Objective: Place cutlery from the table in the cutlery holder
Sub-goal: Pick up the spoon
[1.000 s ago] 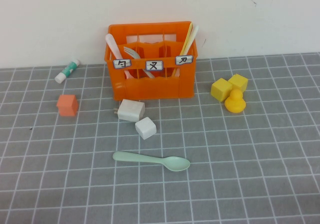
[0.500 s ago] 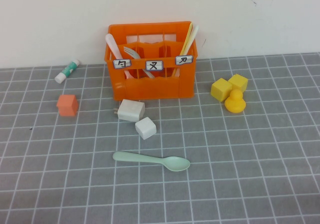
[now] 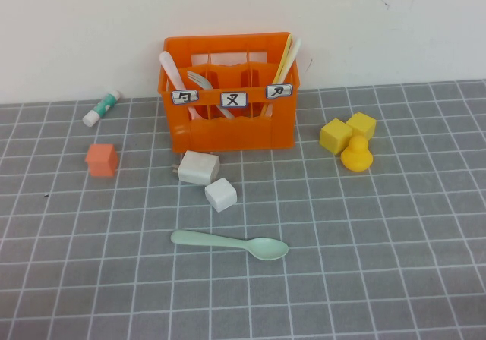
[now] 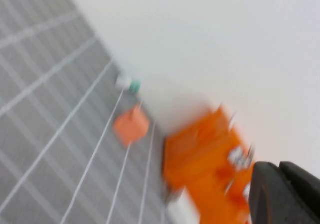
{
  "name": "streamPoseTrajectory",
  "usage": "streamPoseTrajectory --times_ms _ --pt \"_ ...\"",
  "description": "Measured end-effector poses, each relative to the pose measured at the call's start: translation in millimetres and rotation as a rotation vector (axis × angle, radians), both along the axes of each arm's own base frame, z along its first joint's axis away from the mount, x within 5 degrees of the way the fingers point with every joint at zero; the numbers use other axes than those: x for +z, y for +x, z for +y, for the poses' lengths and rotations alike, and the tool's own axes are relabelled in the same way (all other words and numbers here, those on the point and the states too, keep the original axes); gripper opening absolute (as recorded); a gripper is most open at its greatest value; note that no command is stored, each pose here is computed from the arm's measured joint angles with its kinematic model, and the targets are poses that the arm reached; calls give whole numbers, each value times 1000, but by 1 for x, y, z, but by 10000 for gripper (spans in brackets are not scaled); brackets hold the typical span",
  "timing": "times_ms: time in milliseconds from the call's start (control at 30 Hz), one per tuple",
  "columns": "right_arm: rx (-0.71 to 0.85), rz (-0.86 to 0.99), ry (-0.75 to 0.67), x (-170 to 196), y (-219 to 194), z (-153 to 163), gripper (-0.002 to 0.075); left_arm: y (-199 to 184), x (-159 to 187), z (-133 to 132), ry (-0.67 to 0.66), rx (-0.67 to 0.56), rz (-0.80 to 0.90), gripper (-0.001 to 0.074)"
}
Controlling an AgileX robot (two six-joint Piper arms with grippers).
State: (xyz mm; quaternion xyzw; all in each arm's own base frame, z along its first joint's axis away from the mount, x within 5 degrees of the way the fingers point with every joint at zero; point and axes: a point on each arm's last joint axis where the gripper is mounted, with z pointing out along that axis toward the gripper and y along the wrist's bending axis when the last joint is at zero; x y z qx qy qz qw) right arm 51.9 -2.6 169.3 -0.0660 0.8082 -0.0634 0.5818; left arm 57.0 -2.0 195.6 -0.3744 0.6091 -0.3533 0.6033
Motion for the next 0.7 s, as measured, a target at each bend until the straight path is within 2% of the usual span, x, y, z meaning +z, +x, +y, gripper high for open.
streamPoseTrajectory --times_ms 167,233,300,400,467,600,700 --pt "0 0 0 0 0 0 -3 0 5 4 -61 49 -56 -1" --pt "0 0 0 0 0 0 -3 0 5 4 -35 44 -52 -1" --pt "0 0 0 0 0 0 -3 -2 18 0 87 5 -56 -1" --pt "0 0 0 0 0 0 -3 -7 50 -8 375 -72 -57 -1" --pt "0 0 0 0 0 0 -3 -4 68 -13 562 -163 18 -1" --pt "0 0 0 0 0 0 -3 14 98 -22 853 -432 217 -1" --pt "0 0 0 0 0 0 -3 36 114 -28 1019 -723 330 -1"
